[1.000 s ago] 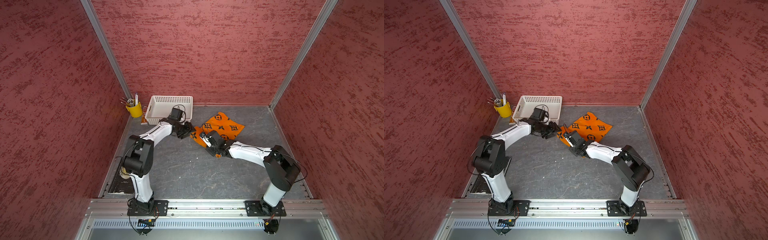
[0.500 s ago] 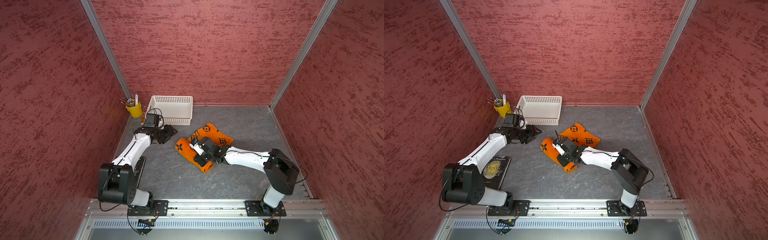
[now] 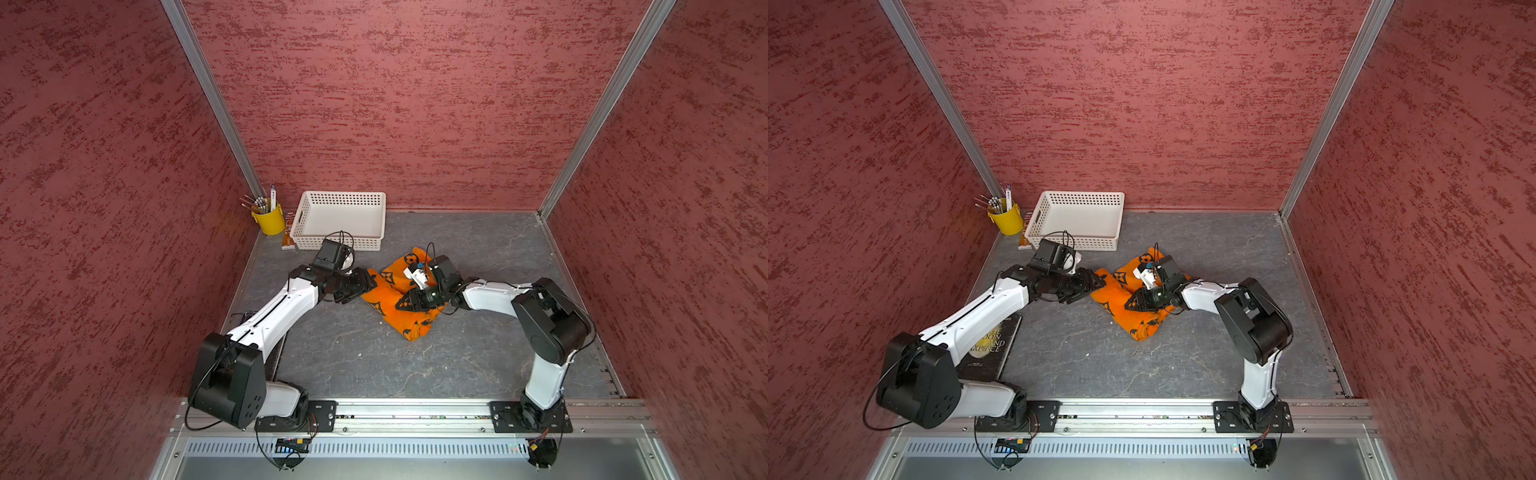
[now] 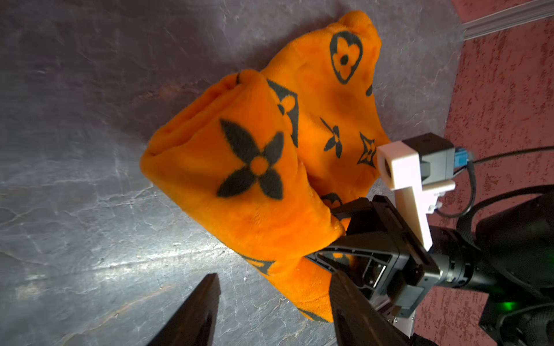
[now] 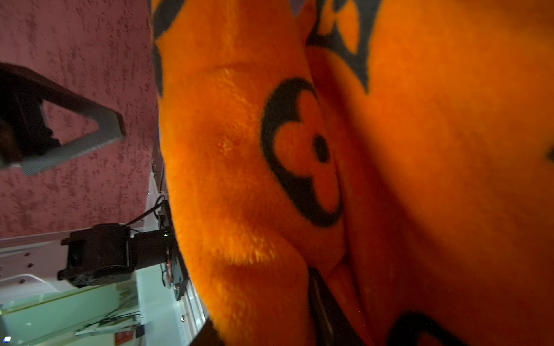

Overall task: Roll up the pillowcase
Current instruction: Roll the pillowcase at the center of the board.

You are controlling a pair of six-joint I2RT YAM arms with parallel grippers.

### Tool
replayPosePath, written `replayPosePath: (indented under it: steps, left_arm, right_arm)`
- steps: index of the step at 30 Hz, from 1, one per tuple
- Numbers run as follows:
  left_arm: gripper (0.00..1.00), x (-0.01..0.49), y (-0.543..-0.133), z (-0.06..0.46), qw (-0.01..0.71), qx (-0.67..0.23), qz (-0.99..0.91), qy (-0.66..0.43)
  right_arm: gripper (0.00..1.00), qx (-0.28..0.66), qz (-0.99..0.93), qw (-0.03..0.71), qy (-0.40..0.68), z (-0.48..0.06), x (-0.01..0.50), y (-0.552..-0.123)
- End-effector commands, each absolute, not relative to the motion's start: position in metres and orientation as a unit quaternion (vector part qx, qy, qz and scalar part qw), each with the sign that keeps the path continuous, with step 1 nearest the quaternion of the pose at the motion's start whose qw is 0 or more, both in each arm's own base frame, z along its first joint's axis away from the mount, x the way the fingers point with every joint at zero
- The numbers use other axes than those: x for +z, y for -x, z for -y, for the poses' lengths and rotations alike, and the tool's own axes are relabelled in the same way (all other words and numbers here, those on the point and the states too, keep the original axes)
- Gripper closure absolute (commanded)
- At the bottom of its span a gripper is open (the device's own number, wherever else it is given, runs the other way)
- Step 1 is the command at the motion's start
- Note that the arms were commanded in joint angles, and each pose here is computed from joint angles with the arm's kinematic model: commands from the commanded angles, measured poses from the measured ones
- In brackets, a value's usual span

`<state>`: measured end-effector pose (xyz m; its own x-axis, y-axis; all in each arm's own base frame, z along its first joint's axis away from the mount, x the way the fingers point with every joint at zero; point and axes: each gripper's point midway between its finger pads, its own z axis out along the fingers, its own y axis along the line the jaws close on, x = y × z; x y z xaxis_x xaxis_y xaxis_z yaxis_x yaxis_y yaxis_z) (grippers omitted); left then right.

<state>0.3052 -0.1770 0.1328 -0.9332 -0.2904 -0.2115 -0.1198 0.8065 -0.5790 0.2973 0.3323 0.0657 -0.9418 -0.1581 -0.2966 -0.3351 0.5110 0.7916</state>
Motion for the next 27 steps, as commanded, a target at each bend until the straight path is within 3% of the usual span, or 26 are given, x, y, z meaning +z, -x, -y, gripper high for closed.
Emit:
replayPosePath:
  steps: [1, 4, 6, 9, 11, 13, 21, 27]
  left_arm:
    - [0.38, 0.116, -0.310, 0.183, 0.139, -0.280, -0.943, 0.114]
    - [0.38, 0.105, -0.319, 0.192, 0.128, -0.281, -0.944, 0.115]
    - [0.39, 0.096, -0.326, 0.197, 0.118, -0.280, -0.945, 0.120]
    - [0.41, 0.086, -0.334, 0.202, 0.109, -0.273, -0.948, 0.126]
    - [0.41, 0.082, -0.337, 0.205, 0.106, -0.276, -0.947, 0.127]
    - [0.41, 0.080, -0.339, 0.208, 0.102, -0.279, -0.947, 0.127]
    - [0.41, 0.075, -0.340, 0.213, 0.094, -0.281, -0.947, 0.122]
    - [0.41, 0.076, -0.342, 0.214, 0.095, -0.282, -0.947, 0.119]
  right_arm:
    - [0.62, 0.501, -0.860, 0.057, 0.078, -0.327, 0.047, -0.297]
    - [0.60, 0.501, -0.860, 0.065, 0.066, -0.324, 0.047, -0.300]
    - [0.53, 0.493, -0.863, 0.083, 0.067, -0.321, 0.052, -0.302]
    - [0.31, 0.456, -0.876, 0.131, 0.087, -0.311, 0.071, -0.308]
    - [0.21, 0.422, -0.885, 0.167, 0.105, -0.302, 0.086, -0.311]
    - [0.02, 0.368, -0.897, 0.207, 0.133, -0.292, 0.096, -0.311]
    - [0.01, 0.101, -0.875, 0.350, 0.320, -0.286, 0.128, -0.292]
    - [0.02, -0.041, -0.812, 0.388, 0.435, -0.323, 0.119, -0.282]
